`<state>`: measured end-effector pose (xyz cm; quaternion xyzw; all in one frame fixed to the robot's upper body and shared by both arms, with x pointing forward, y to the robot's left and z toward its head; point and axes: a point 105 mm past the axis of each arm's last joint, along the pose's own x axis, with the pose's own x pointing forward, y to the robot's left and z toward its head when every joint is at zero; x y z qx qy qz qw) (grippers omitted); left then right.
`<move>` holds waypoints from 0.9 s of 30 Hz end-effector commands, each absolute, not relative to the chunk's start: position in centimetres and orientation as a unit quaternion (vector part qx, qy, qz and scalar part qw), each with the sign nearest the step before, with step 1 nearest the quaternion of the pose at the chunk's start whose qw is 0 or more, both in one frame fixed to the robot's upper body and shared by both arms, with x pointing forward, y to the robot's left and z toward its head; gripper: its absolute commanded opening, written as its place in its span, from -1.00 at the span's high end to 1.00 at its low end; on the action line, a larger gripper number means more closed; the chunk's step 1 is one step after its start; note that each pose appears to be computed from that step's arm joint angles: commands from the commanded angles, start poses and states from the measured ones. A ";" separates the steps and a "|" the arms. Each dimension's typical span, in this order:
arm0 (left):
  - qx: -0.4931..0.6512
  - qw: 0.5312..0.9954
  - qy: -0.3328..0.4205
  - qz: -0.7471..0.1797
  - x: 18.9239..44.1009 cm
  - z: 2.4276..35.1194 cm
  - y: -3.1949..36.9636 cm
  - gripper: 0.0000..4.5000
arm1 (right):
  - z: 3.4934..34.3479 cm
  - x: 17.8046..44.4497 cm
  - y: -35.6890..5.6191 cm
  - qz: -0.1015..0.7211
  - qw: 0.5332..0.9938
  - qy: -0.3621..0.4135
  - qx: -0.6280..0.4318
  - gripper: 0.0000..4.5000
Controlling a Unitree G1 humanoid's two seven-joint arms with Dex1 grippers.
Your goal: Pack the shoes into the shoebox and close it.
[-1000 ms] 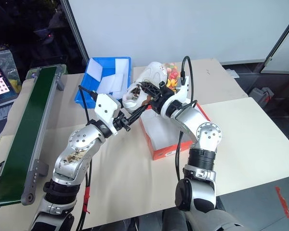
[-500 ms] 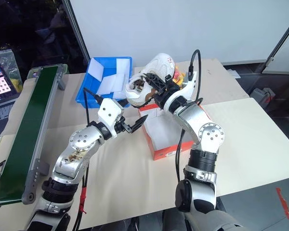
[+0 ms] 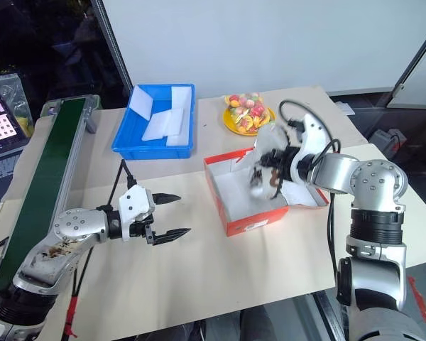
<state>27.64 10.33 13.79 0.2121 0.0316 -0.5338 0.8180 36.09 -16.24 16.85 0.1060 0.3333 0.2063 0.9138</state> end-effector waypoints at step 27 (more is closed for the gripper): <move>0.189 0.818 -0.010 -0.542 27.0 14.7 8.0 -1.00 | 18.8 40.1 -14.3 0.246 0.905 0.347 -0.028 -0.65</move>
